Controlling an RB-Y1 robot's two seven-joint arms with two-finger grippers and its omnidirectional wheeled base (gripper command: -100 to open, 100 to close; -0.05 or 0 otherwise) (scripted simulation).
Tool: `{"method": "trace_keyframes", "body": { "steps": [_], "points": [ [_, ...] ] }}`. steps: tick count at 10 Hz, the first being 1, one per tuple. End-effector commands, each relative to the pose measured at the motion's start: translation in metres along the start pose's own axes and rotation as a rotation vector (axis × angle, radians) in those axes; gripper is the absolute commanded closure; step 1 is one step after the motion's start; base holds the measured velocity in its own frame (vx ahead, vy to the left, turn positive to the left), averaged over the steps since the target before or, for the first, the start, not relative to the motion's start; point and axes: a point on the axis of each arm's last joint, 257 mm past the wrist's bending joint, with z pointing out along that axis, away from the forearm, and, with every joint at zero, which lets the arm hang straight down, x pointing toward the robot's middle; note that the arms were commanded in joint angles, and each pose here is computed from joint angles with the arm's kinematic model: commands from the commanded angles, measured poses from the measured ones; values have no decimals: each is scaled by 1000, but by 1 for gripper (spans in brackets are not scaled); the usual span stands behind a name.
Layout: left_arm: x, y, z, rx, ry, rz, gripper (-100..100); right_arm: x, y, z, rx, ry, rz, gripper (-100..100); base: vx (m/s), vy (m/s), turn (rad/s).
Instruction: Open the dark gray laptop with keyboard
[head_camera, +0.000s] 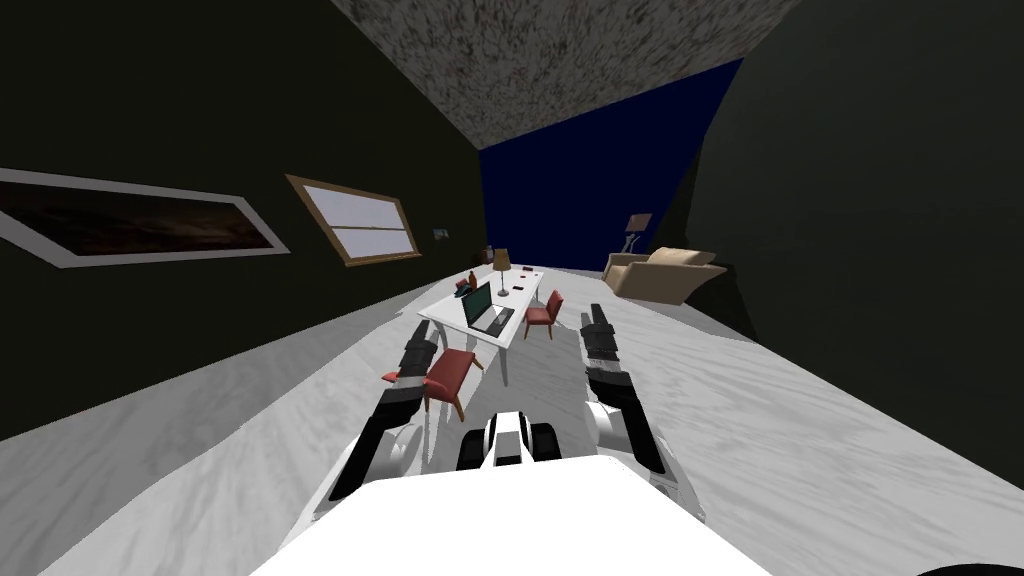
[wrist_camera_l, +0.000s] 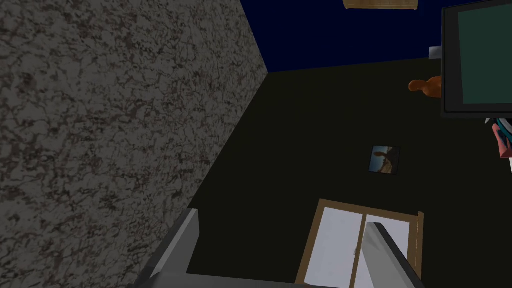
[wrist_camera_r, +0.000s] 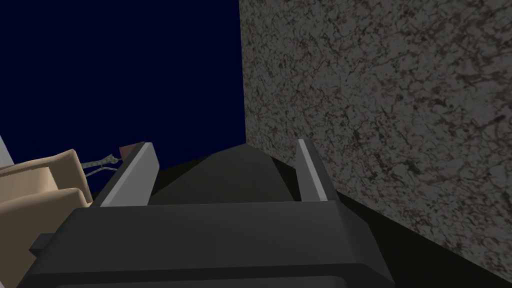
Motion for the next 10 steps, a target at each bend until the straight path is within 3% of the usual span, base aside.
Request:
{"method": "trace_keyframes", "body": {
  "steps": [1, 10],
  "points": [
    [1, 24, -1, -35, 27, 39, -100, 0, 0, 0, 0, 0, 0, 0, 50, 58, -117],
    [-3, 96, -3, -145, 107, 174, -100, 0, 0, 0, 0, 0, 0, 0, 49, 43, -130]
  ]
}}
